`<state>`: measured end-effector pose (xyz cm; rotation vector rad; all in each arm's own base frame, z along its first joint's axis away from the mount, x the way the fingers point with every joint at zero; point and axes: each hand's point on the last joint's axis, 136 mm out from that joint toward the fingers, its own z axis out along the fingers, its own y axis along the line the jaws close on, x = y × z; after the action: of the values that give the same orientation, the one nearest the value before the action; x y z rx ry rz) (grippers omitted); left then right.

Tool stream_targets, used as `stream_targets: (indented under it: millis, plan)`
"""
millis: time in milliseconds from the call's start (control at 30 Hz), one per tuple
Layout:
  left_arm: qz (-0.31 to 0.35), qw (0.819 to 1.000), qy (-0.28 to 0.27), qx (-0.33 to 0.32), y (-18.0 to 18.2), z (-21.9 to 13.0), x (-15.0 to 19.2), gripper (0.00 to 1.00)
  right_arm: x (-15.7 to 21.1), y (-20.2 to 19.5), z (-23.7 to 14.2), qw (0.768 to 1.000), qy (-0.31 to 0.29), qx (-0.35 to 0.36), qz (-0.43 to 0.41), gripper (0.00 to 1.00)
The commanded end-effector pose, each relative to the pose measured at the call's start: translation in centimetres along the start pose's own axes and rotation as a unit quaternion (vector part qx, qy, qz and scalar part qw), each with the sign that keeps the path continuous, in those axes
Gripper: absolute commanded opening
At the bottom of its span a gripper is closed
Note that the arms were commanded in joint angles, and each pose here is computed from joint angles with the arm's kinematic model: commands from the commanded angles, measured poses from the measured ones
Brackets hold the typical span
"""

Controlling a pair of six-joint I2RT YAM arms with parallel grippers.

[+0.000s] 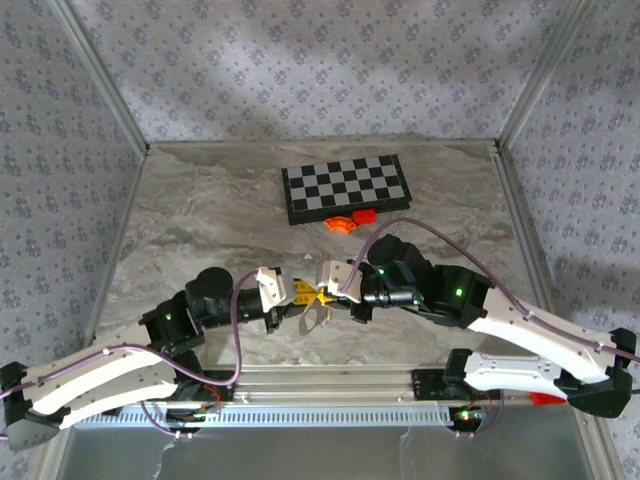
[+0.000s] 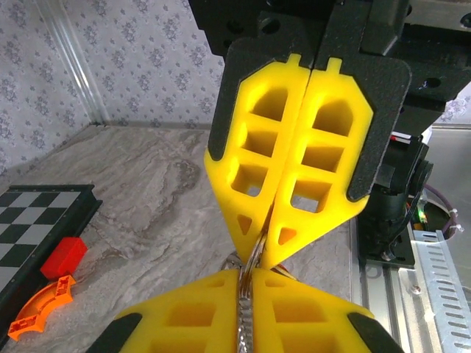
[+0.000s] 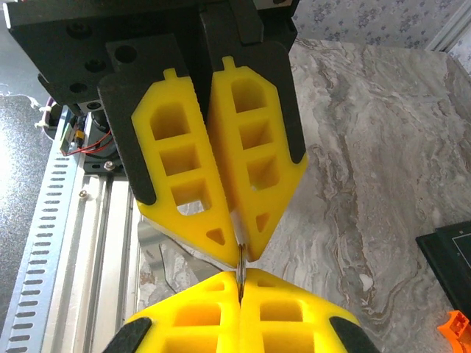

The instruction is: Put the keys on the keyring

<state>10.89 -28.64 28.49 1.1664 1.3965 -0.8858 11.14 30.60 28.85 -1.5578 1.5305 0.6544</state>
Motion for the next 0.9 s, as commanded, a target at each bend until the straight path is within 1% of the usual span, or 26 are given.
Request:
stream_targets:
  millis: [0,33,67,100,333,567,700,867]
  plan:
    - [0.006,0.999,-0.040,-0.003,0.1,-0.7,-2.4,0.11,-1.6,0.7,-0.2,0.999,-0.026,-0.020,-0.008,0.00]
    - [0.006,0.999,-0.045,-0.002,0.0,-0.8,-2.6,0.10,-1.6,0.7,-0.2,0.999,-0.027,-0.021,-0.008,0.00]
    - [0.006,0.999,-0.051,-0.001,0.0,-0.9,-2.8,0.06,-1.6,0.8,-0.1,0.999,-0.028,-0.024,-0.008,0.00]
    - [0.006,0.998,-0.056,0.002,-0.1,-1.0,-3.0,0.00,-1.7,0.9,0.0,0.999,-0.029,-0.025,-0.007,0.00]
    - [0.000,0.996,-0.093,0.009,-0.5,-1.8,-4.5,0.00,-2.1,1.1,-0.6,0.998,-0.046,-0.029,-0.010,0.00]
    - [-0.002,0.992,-0.122,0.004,-0.5,-2.8,-5.2,0.00,-2.4,1.3,-1.5,0.997,-0.071,-0.030,-0.005,0.14]
    - [0.000,0.992,-0.128,0.004,-0.5,-2.9,-5.3,0.00,-3.0,1.4,-2.2,0.995,-0.095,-0.031,0.001,0.24]
    - [0.000,0.990,-0.137,0.014,-0.9,-3.0,-5.7,0.00,-3.7,1.6,-3.2,0.991,-0.130,-0.035,0.007,0.31]
